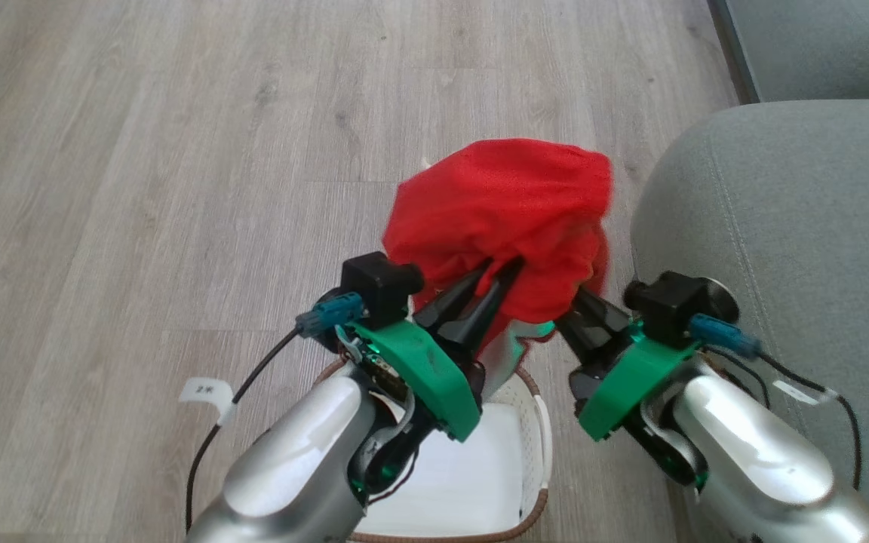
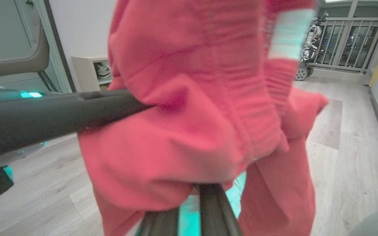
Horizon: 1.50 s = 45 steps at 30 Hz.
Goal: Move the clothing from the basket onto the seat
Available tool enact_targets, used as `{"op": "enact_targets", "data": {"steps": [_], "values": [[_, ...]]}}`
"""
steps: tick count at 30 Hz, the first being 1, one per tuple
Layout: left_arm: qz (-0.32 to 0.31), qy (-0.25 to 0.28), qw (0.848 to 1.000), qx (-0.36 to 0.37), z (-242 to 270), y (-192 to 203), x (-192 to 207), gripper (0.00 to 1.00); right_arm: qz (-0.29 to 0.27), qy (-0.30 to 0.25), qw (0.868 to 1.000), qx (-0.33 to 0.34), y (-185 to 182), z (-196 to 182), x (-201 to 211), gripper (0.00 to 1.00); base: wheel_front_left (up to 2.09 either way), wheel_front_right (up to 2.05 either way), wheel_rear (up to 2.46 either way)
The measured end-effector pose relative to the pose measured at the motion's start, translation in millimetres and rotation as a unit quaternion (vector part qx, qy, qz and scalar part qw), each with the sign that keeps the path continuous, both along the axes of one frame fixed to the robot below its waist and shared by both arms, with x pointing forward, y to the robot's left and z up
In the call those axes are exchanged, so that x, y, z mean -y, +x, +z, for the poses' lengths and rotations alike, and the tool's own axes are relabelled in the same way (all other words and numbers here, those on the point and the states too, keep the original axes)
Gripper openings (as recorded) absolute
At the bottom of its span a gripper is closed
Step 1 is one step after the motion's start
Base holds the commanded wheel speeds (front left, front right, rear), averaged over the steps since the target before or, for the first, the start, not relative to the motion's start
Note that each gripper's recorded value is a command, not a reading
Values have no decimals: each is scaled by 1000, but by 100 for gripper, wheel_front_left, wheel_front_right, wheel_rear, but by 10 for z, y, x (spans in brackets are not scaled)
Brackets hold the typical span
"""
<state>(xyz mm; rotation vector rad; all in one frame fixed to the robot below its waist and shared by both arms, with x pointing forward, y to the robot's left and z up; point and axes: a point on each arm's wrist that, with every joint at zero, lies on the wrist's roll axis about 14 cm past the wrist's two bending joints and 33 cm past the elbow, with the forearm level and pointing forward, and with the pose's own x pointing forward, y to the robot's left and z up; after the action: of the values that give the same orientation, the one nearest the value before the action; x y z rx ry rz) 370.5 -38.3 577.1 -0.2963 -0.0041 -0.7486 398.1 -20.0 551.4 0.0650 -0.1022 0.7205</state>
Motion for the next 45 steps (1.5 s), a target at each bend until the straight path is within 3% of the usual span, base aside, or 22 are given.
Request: {"op": "enact_targets", "data": {"steps": [16, 17, 19, 20, 32, 45], "values": [[6, 3, 1000, -27, -201, 31, 1, 0, -77, 41, 996, 2, -76, 48, 538, 0, 0, 0, 0], [5, 4, 1000, -27, -201, 27, 13, 18, -81, 44, 996, 3, -78, 58, 567, 0, 0, 0, 0], [5, 4, 1000, -27, -201, 29, 21, 92, -94, 46, 994, 8, -64, 89, 650, 0, 0, 0, 0], [5, 7, 1000, -27, -213, 34, 18, 100, -103, 45, 994, 14, -48, 116, 721, 0, 0, 0, 0], [-29, 7, 999, -27, -247, -19, 255, 100, -174, 41, 982, 66, -100, 415, 1290, 0, 0, 0, 0], [-106, 14, 994, -3, -257, -134, 809, 100, -294, 29, 948, 122, -478, 759, 2234, 0, 0, 0, 0]]}}
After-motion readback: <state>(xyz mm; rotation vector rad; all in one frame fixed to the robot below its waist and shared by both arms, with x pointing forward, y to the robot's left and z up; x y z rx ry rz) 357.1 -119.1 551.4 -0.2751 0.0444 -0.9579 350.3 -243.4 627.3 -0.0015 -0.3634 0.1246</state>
